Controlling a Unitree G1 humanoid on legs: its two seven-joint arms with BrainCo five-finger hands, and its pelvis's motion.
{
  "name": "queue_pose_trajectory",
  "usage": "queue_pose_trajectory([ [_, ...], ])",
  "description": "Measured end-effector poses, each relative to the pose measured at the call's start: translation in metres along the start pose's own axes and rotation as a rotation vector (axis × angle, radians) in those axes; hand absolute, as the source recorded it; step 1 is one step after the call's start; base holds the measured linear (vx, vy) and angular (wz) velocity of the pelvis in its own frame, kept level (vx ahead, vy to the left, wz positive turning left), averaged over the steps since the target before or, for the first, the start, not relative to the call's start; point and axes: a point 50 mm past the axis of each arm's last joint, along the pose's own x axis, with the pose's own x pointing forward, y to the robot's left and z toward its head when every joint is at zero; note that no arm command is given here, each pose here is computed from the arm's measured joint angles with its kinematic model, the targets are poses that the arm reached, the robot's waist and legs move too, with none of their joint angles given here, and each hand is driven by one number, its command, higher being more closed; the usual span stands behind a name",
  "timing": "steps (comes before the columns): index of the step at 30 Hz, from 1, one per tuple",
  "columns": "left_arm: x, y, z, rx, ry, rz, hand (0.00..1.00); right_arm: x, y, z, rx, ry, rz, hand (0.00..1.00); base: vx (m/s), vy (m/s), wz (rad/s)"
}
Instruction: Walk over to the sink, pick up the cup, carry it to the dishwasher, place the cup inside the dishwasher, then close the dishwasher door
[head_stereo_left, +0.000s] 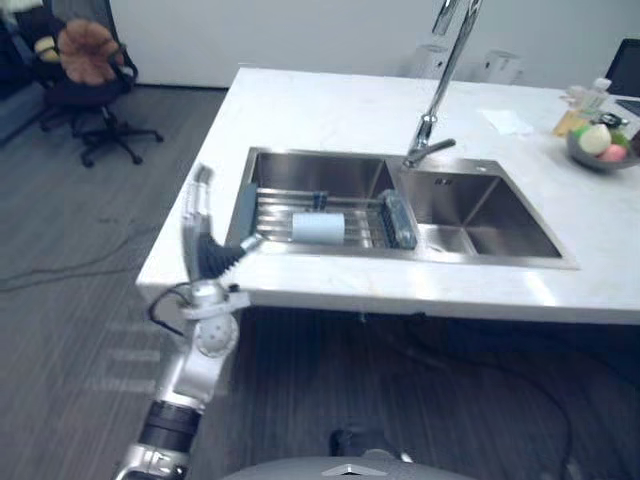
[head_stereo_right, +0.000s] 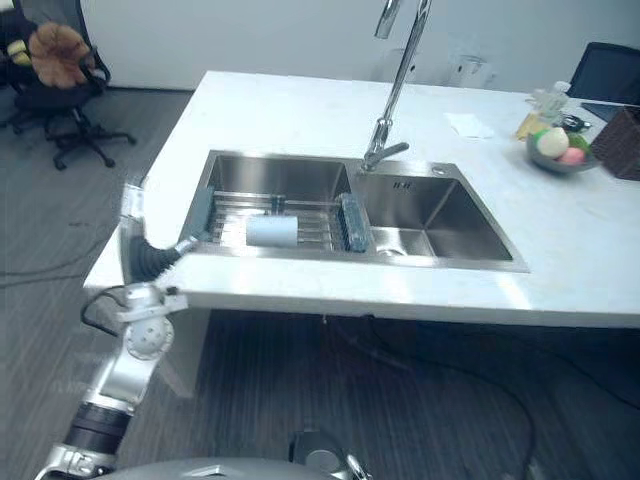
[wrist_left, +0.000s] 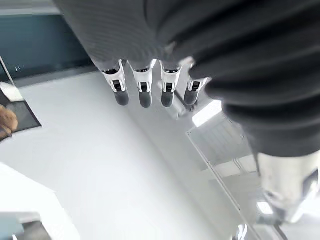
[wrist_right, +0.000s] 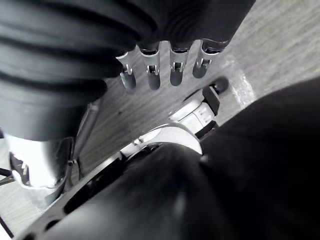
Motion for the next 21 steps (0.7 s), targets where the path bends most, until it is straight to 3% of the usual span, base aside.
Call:
queue_pose_trajectory([
  [7, -0.002, -0.018, 0.003, 0.008, 0.043, -0.225, 0.00, 0.002, -0.007, 0.005, -0.055, 0.060, -0.014, 0.00, 0.35, -0.200, 0.02],
  [12, 0.016, -0.021, 0.009, 0.073, -0.010, -0.360, 0.00, 0.002, -0.016, 0.010, -0.034, 0.053, -0.062, 0.00, 0.20, 0.060, -0.07],
  [21, 0.031, -0.015, -0.009, 0.358, -0.048, -0.655, 0.00, 0.008, -0.007, 0.014, -0.066, 0.046, -0.074, 0.00, 0.03, 0.051, -0.05],
])
